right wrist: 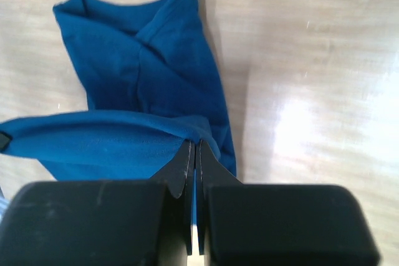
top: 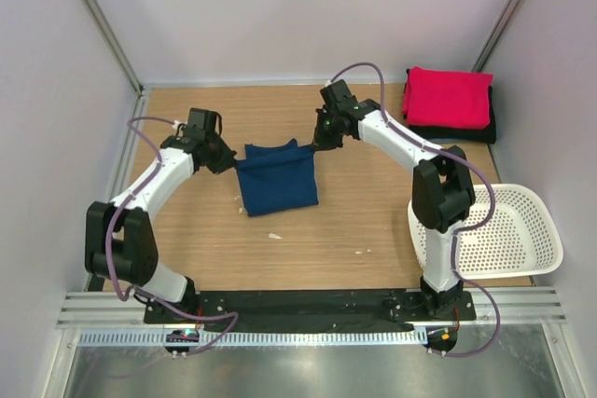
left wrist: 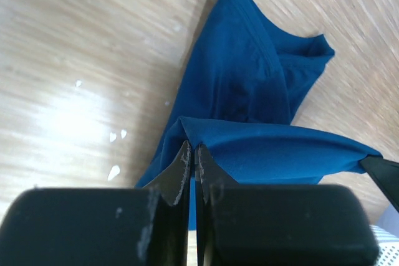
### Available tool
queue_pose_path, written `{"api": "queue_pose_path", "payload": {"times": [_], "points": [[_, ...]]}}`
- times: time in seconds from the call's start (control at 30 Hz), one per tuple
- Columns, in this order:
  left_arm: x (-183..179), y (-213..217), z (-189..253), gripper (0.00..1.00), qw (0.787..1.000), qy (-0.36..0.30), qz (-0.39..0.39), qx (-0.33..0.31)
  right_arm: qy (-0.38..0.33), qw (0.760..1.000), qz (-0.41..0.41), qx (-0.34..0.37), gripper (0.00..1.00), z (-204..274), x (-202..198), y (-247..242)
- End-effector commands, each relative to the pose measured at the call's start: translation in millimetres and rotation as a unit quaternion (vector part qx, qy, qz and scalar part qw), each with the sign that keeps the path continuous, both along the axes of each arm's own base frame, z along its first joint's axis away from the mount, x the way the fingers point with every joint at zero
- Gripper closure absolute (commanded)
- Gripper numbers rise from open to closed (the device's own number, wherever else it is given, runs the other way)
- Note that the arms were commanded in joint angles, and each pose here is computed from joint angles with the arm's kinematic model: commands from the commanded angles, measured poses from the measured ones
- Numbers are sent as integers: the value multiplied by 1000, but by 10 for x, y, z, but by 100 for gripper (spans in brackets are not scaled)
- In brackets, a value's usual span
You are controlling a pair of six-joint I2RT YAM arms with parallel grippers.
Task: Fold and stack the t-shirts
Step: Fold the tshirt
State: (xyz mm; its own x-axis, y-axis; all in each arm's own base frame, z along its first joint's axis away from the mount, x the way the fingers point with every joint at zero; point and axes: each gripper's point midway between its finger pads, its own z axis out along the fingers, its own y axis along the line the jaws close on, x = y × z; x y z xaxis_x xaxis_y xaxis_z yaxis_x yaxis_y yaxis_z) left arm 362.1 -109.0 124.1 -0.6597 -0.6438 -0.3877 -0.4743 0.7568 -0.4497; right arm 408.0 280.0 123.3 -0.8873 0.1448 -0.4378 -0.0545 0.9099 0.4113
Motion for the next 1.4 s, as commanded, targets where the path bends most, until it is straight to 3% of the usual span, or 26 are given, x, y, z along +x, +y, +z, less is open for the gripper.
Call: {"api": "queue_pose_path", "payload": {"times": [0.0, 0.33, 0.43, 0.47, 0.53, 0.57, 0.67, 0.87, 1.0, 1.1, 1.37], "points": [[342, 91, 139, 100, 999, -47, 4, 7, -60, 998, -29, 6, 99, 194, 464, -48], [829, 166, -257, 100, 999, -40, 15, 6, -48, 998, -29, 23, 98, -103, 1017, 32], [981, 168, -387, 88, 999, -37, 15, 9, -48, 998, -22, 32, 75, -205, 1146, 105], [1061, 157, -349, 82, 999, -45, 11, 10, -44, 998, -19, 33, 57, -279, 1176, 122], [1138, 172, -428, 72, 999, -41, 2, 19, -60, 997, -5, 47, 45, -171, 1240, 171], [1234, 200, -348, 55, 998, -52, 3, 21, -66, 997, -2, 50, 41, -129, 1259, 183], [1223, 172, -186, 41, 998, -54, -31, 22, -103, 993, 16, 53, 31, 175, 1280, 172], [894, 169, 479, 25, 994, -103, -44, 15, -149, 984, 48, 89, 31, 669, 1013, 189], [713, 105, 296, 23, 995, -87, -56, -6, -180, 974, 90, 100, 33, 542, 942, 325], [761, 21, 131, 25, 993, -85, -83, -15, -177, 975, 116, 74, 39, 300, 1022, 334], [953, 72, -295, 27, 994, -71, -84, 6, -153, 980, 119, 42, 39, -59, 1103, 317]]}}
